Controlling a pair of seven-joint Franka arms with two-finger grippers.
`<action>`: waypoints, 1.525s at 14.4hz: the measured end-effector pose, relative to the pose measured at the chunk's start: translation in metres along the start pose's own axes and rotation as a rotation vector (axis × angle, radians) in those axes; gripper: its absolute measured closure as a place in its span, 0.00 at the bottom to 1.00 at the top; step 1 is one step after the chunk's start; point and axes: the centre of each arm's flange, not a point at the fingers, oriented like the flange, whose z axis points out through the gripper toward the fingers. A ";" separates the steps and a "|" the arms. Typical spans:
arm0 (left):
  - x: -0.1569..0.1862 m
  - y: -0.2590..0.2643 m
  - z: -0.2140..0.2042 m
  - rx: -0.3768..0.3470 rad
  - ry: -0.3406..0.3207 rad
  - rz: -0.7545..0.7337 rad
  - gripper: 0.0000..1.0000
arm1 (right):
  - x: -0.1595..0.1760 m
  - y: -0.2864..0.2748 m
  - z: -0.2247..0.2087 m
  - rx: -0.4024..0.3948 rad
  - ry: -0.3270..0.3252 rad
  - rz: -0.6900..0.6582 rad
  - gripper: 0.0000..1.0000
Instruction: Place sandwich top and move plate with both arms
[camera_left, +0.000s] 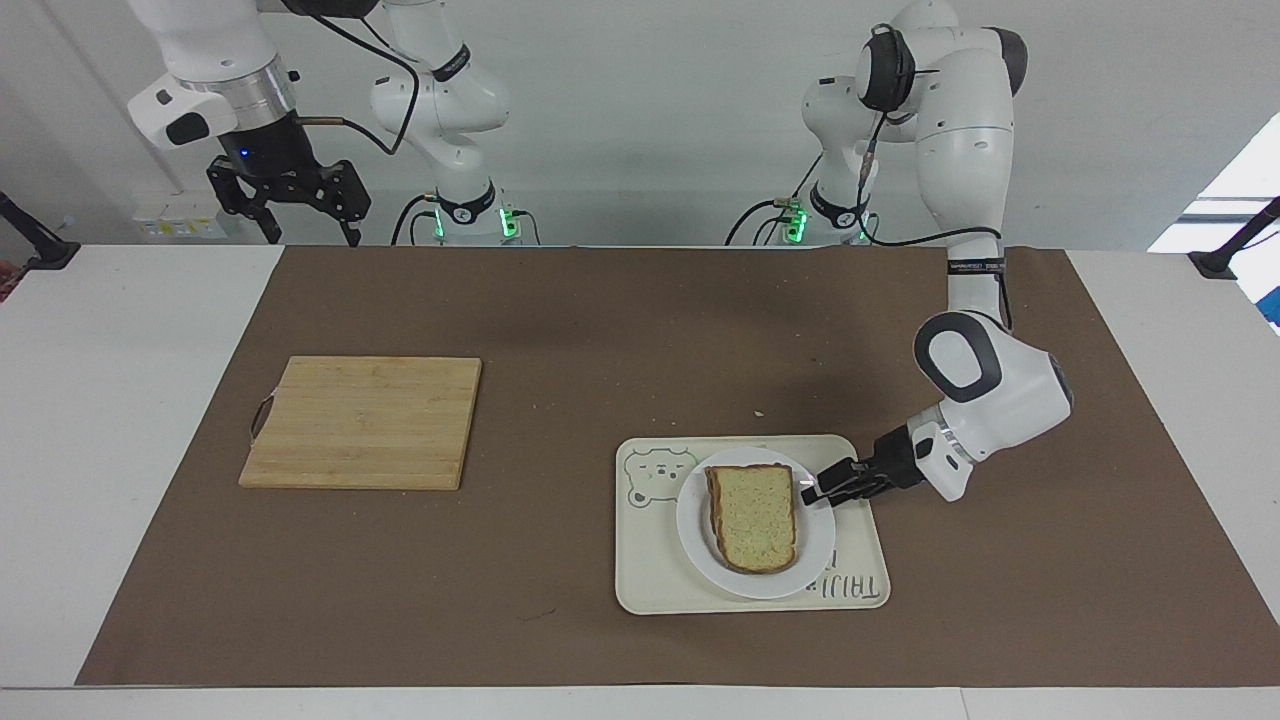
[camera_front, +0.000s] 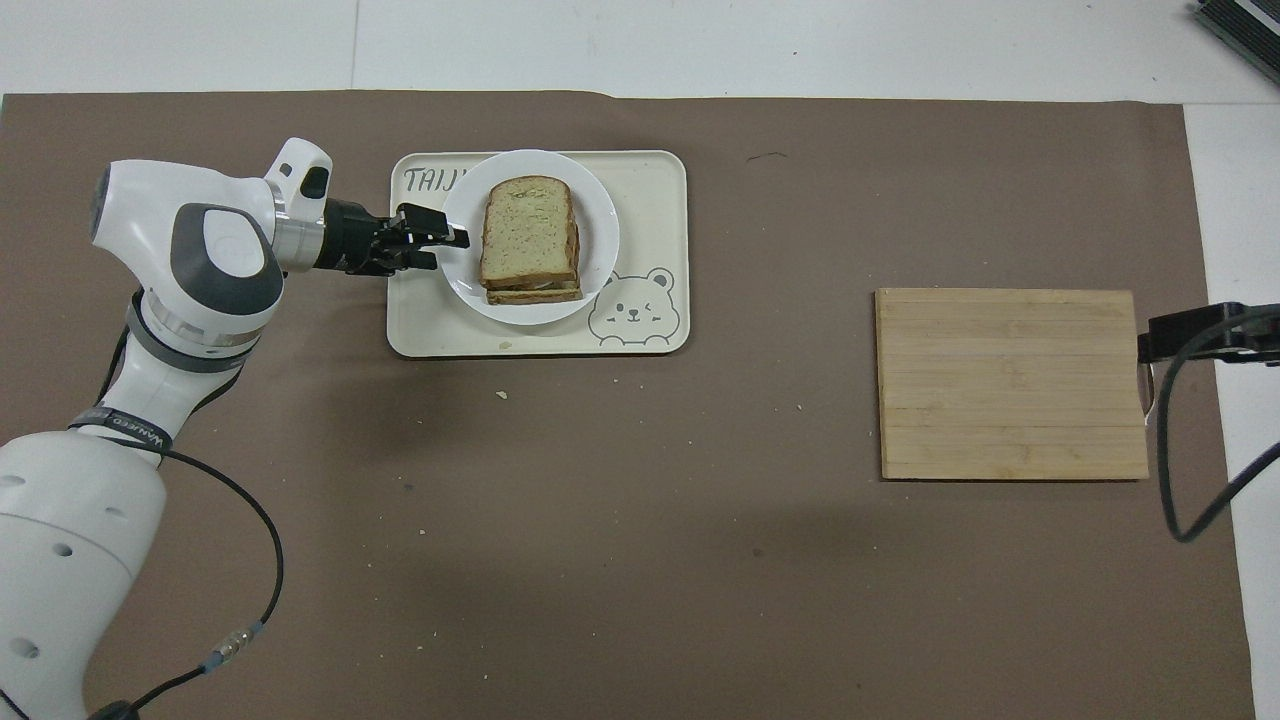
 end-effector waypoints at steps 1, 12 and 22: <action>0.002 0.006 -0.010 0.009 0.012 0.014 0.06 | 0.000 0.000 0.000 0.000 0.000 0.000 0.00; 0.001 0.035 -0.150 0.427 0.117 0.082 0.00 | 0.000 0.000 0.000 0.000 0.000 0.000 0.00; -0.091 0.112 -0.288 0.722 -0.006 0.241 0.00 | 0.000 0.000 0.000 0.000 0.000 0.000 0.00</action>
